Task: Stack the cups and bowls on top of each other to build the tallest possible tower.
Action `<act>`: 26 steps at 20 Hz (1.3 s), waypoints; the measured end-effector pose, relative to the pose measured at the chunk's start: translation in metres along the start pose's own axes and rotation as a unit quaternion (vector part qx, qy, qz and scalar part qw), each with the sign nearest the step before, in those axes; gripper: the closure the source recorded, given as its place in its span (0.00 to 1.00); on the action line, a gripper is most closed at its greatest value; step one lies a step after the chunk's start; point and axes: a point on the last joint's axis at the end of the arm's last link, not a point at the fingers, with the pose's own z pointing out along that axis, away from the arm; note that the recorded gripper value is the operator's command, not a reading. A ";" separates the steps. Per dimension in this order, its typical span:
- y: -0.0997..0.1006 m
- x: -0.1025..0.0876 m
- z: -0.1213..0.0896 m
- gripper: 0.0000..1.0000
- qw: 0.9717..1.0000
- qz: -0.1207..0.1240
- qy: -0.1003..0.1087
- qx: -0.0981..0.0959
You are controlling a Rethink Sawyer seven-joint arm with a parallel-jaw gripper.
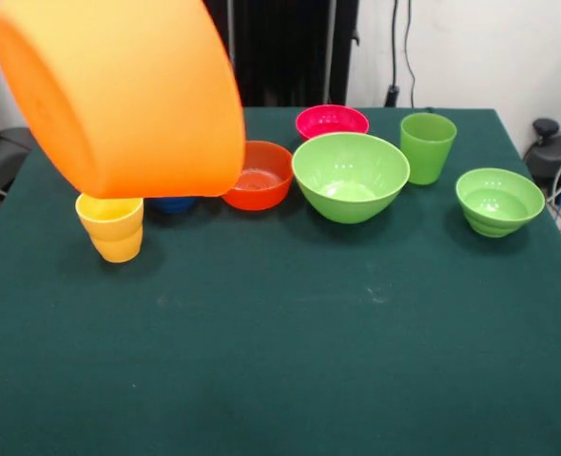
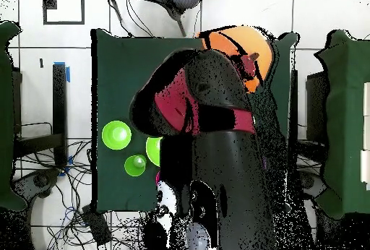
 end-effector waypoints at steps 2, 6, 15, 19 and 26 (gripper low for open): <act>0.002 0.006 0.006 1.00 1.000 -0.003 0.001 0.015; 0.010 0.021 0.022 1.00 0.999 -0.018 0.001 0.048; 0.033 0.053 0.059 1.00 0.994 -0.029 -0.005 0.104; 0.045 0.068 0.074 1.00 0.994 -0.017 0.001 0.110; 0.065 0.091 0.092 1.00 0.994 0.009 0.018 0.108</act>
